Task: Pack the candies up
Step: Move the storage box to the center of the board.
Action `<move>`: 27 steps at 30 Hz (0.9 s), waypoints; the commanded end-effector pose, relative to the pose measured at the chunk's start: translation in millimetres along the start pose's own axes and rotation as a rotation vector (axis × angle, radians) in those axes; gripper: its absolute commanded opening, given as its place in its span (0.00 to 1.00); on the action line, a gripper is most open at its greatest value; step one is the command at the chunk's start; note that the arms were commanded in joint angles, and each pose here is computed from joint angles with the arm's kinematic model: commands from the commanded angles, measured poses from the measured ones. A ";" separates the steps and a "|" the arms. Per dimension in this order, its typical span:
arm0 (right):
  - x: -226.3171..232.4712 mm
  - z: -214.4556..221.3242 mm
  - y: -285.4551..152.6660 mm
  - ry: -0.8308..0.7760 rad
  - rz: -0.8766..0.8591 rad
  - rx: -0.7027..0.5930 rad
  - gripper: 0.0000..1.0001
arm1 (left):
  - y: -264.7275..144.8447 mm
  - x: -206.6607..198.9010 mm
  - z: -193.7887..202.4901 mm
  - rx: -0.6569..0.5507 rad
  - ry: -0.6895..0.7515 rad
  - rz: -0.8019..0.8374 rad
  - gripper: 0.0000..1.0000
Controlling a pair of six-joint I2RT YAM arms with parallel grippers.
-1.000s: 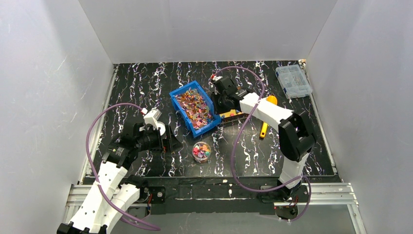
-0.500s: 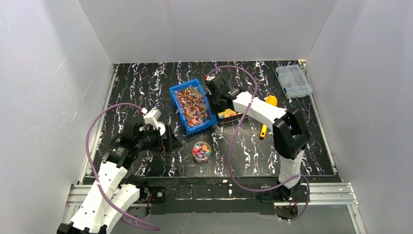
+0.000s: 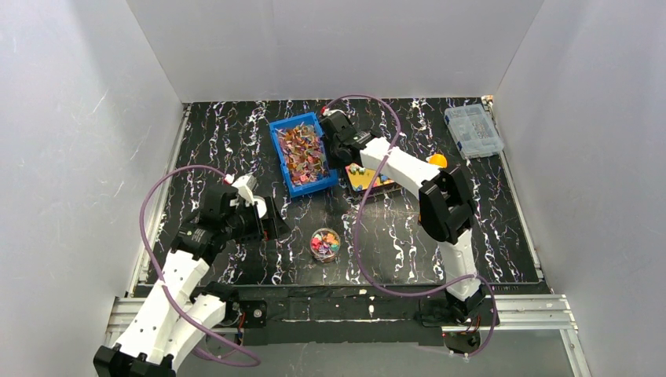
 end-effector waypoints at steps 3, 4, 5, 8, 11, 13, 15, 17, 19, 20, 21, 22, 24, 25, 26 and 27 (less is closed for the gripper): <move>13.3 -47.8 14.8 0.069 -0.019 -0.136 0.05 | -3.6 12.2 -15.1 0.003 -0.107 -0.168 0.99; 14.0 -48.7 15.2 0.063 -0.018 -0.132 0.07 | -4.2 14.8 -17.1 0.005 -0.119 -0.197 0.99; 15.2 -49.8 15.4 0.058 -0.021 -0.130 0.10 | -5.2 16.5 -19.5 0.008 -0.127 -0.221 0.99; 16.7 -50.0 13.8 0.046 -0.033 -0.121 0.26 | -9.4 24.9 -24.5 0.016 -0.155 -0.309 0.99; 16.9 -52.1 4.3 0.038 -0.041 -0.127 0.45 | -15.0 36.7 -30.0 0.010 -0.187 -0.421 0.99; 15.1 -54.0 -4.3 0.032 -0.041 -0.141 0.51 | -17.5 41.5 -33.1 0.013 -0.204 -0.469 0.99; 12.3 -56.2 -15.0 0.027 -0.037 -0.158 0.55 | -19.3 45.5 -36.2 0.018 -0.216 -0.505 0.99; 9.1 -58.0 -27.1 0.021 -0.034 -0.173 0.58 | -19.7 52.3 -39.3 0.029 -0.240 -0.552 0.99; 5.2 -56.7 -38.4 0.017 -0.029 -0.181 0.59 | -19.5 59.7 -41.7 0.051 -0.281 -0.587 0.99; 2.0 -53.2 -43.3 0.015 -0.023 -0.179 0.60 | -18.7 62.6 -43.5 0.061 -0.296 -0.599 0.99; -0.1 -53.9 -54.2 0.017 -0.025 -0.192 0.60 | -17.8 66.6 -43.9 0.074 -0.308 -0.613 0.99; -2.5 -51.2 -59.5 0.016 -0.026 -0.196 0.60 | -16.1 69.0 -45.3 0.084 -0.312 -0.614 0.99; -5.1 -48.4 -73.4 0.021 -0.041 -0.214 0.60 | -13.1 73.8 -48.5 0.096 -0.311 -0.621 0.99; -6.1 -46.1 -79.1 0.023 -0.051 -0.219 0.60 | -11.4 76.5 -50.1 0.099 -0.310 -0.625 0.99; -6.9 -43.1 -85.2 0.024 -0.062 -0.220 0.60 | -10.0 78.9 -51.4 0.105 -0.310 -0.627 0.99; -7.8 -39.6 -89.7 0.024 -0.070 -0.217 0.60 | -8.3 80.6 -52.8 0.111 -0.309 -0.625 0.99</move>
Point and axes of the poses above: each gripper's point midway between its finger pads, its own y axis out along the fingers, its own x axis along the line the jaws close on, z = x × y, the point moved 3 cm from there along -y, back along the fingers, and after that the axes turned 5 degrees about y, right-handed, at the moved point
